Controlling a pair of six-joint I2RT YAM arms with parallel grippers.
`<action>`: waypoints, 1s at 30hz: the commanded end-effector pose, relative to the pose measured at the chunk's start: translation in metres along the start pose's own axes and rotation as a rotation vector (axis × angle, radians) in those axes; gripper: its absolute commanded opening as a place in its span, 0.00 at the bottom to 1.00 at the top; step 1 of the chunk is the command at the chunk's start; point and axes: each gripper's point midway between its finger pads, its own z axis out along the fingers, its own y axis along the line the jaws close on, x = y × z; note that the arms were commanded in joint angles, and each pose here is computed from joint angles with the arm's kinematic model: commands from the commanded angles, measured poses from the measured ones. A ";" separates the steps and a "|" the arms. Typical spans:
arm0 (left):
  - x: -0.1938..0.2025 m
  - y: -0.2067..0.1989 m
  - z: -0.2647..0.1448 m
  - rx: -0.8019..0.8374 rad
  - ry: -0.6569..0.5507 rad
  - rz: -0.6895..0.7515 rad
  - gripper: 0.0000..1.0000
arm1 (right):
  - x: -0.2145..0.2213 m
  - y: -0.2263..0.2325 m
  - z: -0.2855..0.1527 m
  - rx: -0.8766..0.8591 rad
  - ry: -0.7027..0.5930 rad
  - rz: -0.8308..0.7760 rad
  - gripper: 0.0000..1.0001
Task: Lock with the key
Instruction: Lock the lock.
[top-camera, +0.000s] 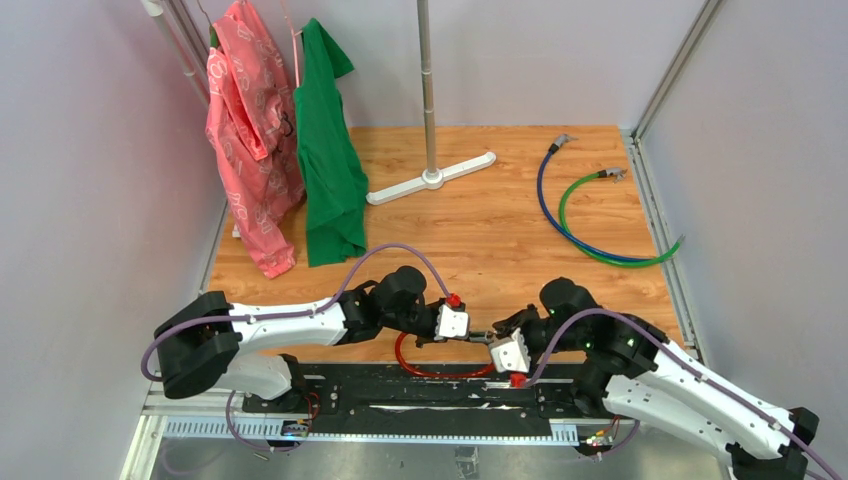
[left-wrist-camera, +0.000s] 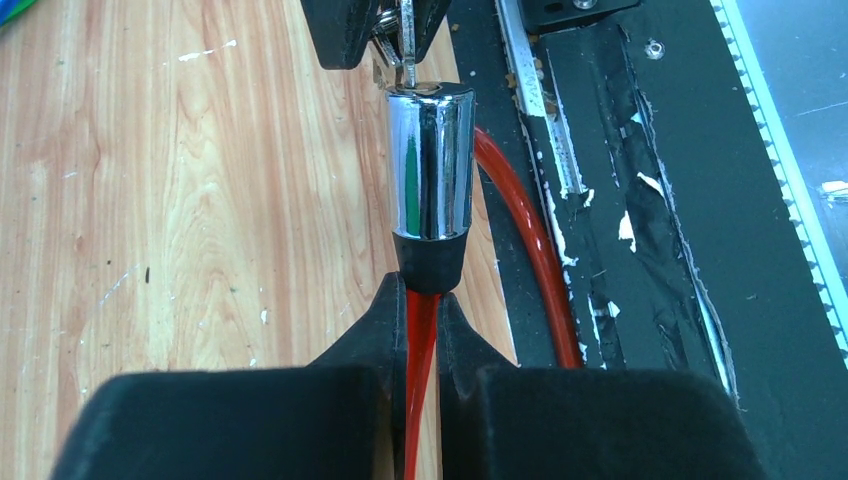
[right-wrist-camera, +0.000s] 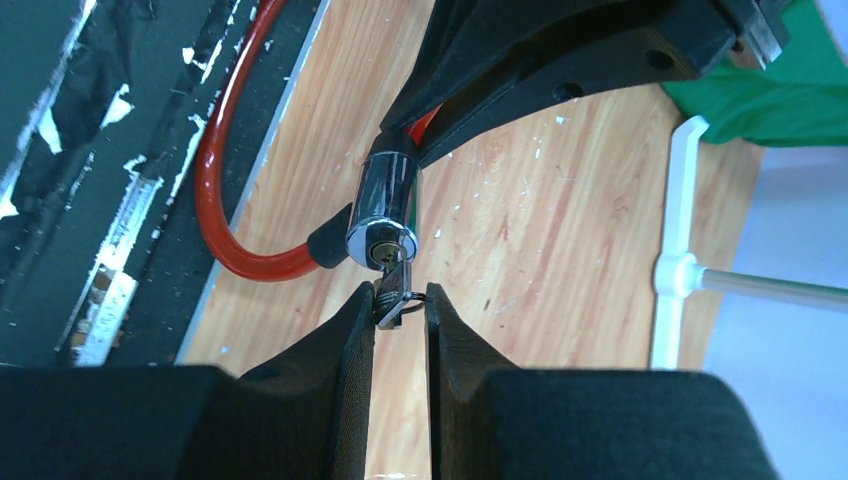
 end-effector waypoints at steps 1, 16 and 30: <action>0.038 -0.043 -0.002 0.154 0.118 -0.125 0.00 | 0.002 -0.018 -0.001 0.070 0.042 -0.185 0.00; 0.037 -0.041 -0.003 0.149 0.127 -0.117 0.00 | -0.002 0.016 -0.016 -0.050 0.040 -0.004 0.79; 0.038 -0.042 -0.004 0.151 0.128 -0.114 0.00 | -0.044 -0.017 -0.054 0.035 0.009 0.514 0.80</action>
